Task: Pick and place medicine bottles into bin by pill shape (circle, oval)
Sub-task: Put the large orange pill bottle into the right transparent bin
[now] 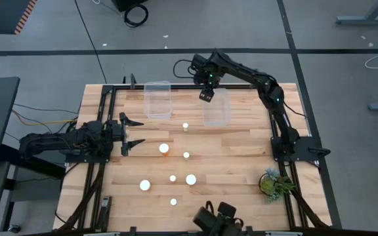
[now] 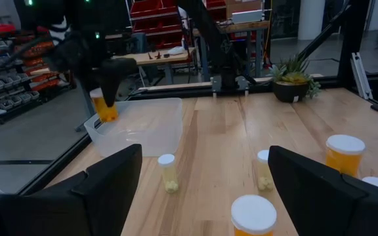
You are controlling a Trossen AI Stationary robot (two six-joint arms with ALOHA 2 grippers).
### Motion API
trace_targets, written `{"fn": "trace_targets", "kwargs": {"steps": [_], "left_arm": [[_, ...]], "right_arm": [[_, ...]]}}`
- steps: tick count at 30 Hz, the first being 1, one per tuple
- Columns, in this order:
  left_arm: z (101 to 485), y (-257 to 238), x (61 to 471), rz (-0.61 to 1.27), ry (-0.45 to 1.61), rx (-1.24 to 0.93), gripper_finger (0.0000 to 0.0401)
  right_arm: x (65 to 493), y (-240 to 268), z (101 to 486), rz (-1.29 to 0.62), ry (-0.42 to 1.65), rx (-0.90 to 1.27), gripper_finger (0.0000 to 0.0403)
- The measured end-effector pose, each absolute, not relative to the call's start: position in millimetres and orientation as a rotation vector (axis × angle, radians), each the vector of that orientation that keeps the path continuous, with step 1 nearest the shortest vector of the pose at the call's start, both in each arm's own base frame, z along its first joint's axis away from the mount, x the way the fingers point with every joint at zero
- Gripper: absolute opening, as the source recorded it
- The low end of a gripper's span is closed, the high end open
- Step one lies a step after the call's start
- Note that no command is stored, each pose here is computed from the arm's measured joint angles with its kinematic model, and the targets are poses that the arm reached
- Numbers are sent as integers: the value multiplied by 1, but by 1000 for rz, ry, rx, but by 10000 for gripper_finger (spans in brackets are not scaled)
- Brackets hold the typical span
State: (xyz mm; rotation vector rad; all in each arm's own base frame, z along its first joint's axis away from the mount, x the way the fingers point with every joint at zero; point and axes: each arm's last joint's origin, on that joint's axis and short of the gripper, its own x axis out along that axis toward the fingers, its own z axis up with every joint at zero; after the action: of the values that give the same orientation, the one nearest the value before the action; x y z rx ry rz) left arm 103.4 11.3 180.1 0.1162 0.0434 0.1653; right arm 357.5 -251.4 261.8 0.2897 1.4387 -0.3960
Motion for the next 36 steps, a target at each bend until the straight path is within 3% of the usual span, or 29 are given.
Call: {"fn": "trace_targets", "kwargs": {"steps": [19,36], "left_arm": [[180,11,103,165,43,116,341],[180,11,103,165,43,116,341]], "right_arm": [[362,-250,197,-342,1488,306,221],[365,-253,193,-352,1444,287,221]]}}
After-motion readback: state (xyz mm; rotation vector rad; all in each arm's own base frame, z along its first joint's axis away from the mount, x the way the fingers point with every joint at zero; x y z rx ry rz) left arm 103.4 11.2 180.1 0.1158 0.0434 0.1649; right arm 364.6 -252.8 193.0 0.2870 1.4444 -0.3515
